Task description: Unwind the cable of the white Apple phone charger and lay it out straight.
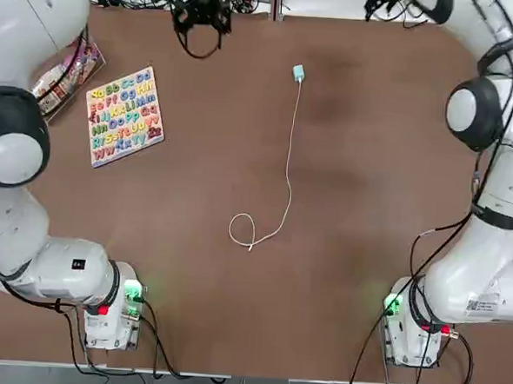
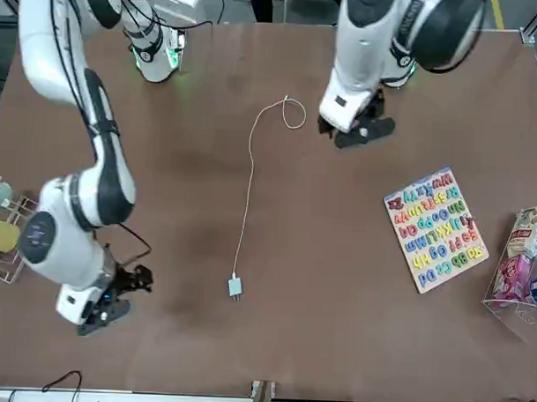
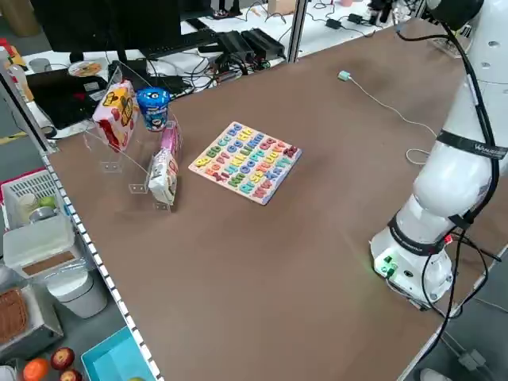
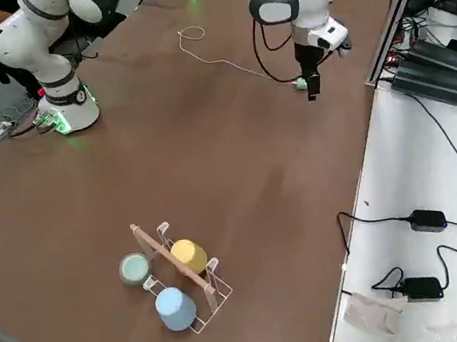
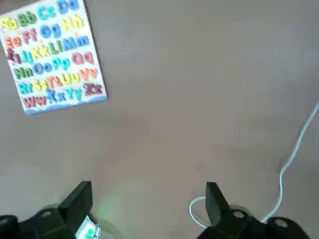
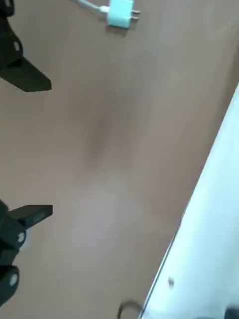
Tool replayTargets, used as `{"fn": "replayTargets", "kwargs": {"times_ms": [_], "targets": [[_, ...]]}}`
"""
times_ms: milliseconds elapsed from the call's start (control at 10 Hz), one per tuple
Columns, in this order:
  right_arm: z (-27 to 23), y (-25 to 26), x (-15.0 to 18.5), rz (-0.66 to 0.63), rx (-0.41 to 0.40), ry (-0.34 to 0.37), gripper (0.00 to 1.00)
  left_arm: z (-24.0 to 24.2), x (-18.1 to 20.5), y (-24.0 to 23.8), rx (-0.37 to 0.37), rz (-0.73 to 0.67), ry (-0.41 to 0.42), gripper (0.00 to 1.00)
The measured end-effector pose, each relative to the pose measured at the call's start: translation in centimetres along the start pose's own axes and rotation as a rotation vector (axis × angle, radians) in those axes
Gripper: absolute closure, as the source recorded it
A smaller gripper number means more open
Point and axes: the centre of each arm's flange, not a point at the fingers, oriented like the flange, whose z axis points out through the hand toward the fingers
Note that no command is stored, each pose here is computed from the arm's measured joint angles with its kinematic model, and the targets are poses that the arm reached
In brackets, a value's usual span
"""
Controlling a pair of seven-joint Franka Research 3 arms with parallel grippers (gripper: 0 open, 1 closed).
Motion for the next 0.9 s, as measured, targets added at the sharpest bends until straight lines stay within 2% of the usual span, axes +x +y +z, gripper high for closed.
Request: {"fn": "replayTargets", "kwargs": {"times_ms": [100, 400, 500, 700, 900], "targets": [[-3.0, 1.9, -1.8, 0.014, -0.003, -0.036, 0.00, -0.3, 2.0, -2.5, -0.005, -0.007, 0.002, 0.00], [-11.6, 4.5, -7.6, 0.101, -0.039, -0.120, 0.00, 0.1, 7.8, -11.0, -0.016, 0.114, -0.005, 0.00], [-13.8, 4.7, -9.2, 0.172, -0.067, -0.119, 0.00, 0.6, 9.6, -13.5, -0.023, 0.123, -0.010, 0.00], [-17.1, 4.5, -12.4, 0.330, -0.111, -0.114, 0.00, 0.5, 12.0, -19.4, -0.096, 0.121, -0.025, 0.00], [-19.6, 3.4, -15.1, 0.404, -0.136, -0.106, 0.00, -1.1, 12.8, -27.3, -0.133, 0.192, 0.012, 0.00]]}}
